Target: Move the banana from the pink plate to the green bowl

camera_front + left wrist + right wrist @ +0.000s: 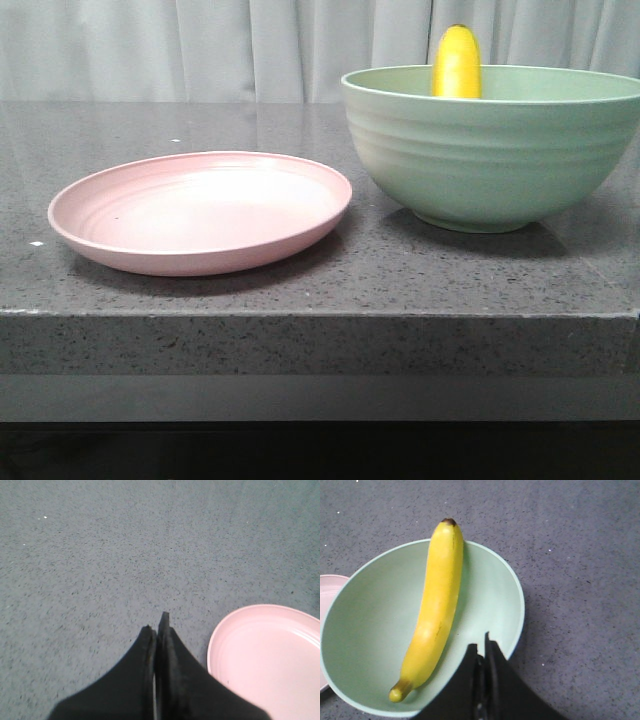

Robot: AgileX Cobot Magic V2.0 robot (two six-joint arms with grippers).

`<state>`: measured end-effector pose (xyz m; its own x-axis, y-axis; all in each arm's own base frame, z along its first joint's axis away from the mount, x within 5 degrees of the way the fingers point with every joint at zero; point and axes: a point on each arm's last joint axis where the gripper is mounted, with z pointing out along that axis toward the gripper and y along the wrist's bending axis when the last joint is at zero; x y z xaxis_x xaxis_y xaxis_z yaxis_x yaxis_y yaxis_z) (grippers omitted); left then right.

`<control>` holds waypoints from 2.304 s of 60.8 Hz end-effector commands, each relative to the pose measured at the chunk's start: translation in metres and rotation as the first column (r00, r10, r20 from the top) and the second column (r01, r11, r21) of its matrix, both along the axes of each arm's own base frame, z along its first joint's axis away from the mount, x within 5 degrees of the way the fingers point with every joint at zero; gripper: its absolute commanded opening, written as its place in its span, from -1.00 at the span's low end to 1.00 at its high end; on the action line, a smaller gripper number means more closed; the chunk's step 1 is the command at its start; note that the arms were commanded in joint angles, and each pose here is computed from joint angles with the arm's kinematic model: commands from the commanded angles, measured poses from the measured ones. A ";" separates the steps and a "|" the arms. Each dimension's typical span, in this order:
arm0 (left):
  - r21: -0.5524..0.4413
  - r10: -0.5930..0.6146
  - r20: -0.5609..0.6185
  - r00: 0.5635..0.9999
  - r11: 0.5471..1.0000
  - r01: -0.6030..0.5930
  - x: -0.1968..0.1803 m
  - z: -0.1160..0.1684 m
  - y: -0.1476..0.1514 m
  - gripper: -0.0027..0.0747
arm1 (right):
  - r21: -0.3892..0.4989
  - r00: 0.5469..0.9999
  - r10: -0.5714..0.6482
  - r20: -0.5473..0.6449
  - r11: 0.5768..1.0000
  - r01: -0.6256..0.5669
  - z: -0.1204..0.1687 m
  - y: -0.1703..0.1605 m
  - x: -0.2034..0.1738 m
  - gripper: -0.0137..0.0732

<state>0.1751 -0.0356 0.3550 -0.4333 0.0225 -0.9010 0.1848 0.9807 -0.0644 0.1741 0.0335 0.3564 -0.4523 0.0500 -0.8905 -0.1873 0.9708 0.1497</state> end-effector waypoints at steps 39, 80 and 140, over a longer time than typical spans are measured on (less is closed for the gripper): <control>-0.117 0.044 0.421 0.906 0.993 0.007 -0.114 -0.062 0.023 -0.98 | 0.103 0.897 -0.094 0.432 0.993 0.054 -0.063 -0.021 -0.114 -0.85; -0.114 0.058 0.414 0.909 0.993 -0.012 -0.115 -0.076 0.024 -0.98 | 0.100 0.902 -0.090 0.422 0.994 0.052 -0.064 -0.020 -0.114 -0.85; -0.138 0.210 0.373 0.904 0.976 -0.170 -0.120 -0.157 0.033 -0.98 | 0.100 0.902 -0.090 0.422 0.994 0.052 -0.064 -0.020 -0.114 -0.85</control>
